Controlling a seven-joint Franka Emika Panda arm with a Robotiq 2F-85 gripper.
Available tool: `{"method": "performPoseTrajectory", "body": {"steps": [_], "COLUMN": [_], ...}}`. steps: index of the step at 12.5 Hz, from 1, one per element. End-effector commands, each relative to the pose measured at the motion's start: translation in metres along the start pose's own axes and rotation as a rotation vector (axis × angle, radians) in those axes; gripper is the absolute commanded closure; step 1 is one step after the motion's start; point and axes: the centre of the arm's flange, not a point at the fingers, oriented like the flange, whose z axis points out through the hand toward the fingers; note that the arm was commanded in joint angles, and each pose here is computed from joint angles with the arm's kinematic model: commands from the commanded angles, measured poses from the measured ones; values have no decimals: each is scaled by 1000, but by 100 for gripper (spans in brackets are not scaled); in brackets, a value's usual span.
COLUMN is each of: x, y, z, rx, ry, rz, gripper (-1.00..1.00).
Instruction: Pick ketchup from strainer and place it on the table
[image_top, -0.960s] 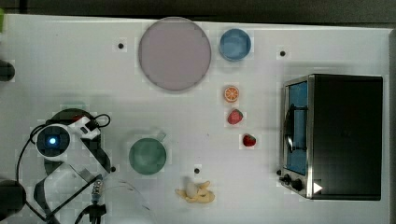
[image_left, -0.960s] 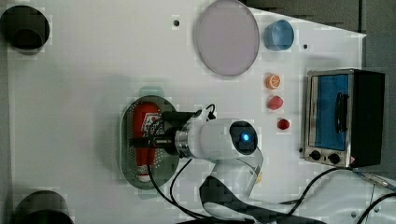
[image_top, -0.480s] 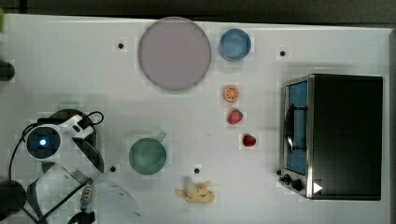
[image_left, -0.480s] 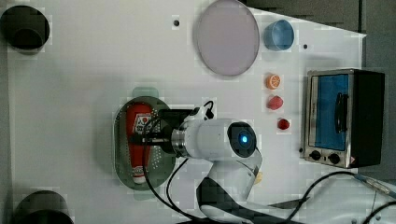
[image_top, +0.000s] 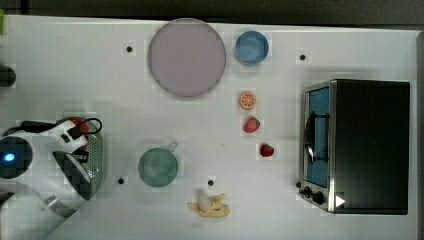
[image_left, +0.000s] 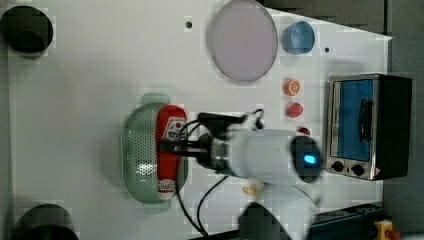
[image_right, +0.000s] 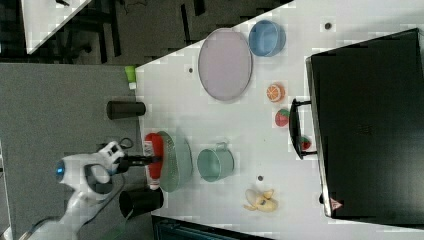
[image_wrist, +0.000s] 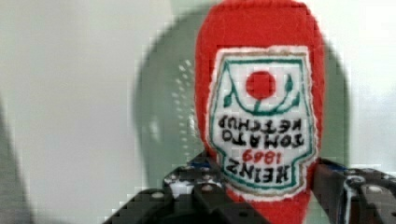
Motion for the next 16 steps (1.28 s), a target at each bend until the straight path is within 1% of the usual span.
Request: {"method": "performPoseTrajectory", "body": {"steps": [1, 2, 5, 8, 11, 13, 16], "x": [36, 45, 77, 107, 130, 135, 137], "y": [29, 46, 106, 177, 255, 303, 357], "z": [-80, -97, -134, -148, -151, -141, -113], "rx": [-16, -38, -78, -115, -128, -143, -160], "ry": [69, 75, 113, 97, 95, 72, 28], "rz": [160, 199, 302, 419, 555, 632, 677], "gripper": [-12, -12, -12, -12, -12, -12, -12]}}
